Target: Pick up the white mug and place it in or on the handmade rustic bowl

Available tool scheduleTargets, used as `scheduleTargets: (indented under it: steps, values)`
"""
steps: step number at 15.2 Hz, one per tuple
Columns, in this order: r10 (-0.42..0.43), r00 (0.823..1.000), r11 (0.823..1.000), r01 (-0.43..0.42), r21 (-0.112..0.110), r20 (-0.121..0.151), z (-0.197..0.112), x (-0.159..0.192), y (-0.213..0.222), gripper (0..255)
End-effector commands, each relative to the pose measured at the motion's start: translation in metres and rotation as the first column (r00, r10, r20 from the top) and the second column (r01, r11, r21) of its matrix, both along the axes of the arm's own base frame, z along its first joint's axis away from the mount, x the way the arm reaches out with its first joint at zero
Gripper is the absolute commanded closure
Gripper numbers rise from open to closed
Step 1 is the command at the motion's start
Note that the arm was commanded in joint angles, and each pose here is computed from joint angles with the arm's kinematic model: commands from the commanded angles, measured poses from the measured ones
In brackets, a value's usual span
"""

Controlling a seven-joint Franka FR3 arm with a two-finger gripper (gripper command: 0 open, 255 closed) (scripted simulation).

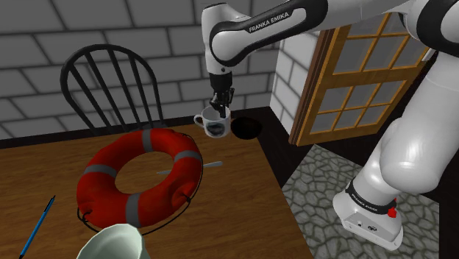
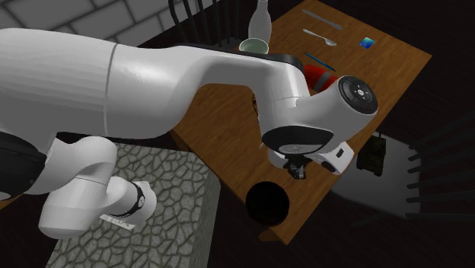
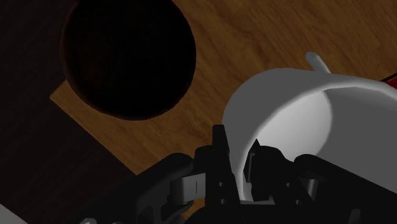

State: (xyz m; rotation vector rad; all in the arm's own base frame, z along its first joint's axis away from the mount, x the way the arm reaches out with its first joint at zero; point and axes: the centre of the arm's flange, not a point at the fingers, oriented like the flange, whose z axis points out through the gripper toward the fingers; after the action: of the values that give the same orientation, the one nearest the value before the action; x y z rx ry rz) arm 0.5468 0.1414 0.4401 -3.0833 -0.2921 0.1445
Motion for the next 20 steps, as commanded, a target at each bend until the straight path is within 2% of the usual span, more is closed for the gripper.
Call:
scheduleTargets:
  steps: [1, 2, 12, 20]
  values:
    - [0.000, 1.000, 1.000, 0.000, 0.000, 0.000, 0.012, 0.000, 0.000, 255]
    - [0.000, 1.000, 1.000, 0.000, 0.000, 0.000, 0.017, 0.000, 0.000, 255]
    - [0.000, 1.000, 1.000, 0.000, 0.000, 0.000, 0.028, -0.030, -0.129, 255]
    - [0.000, 1.000, 1.000, 0.000, 0.000, 0.000, -0.009, -0.031, -0.133, 255]
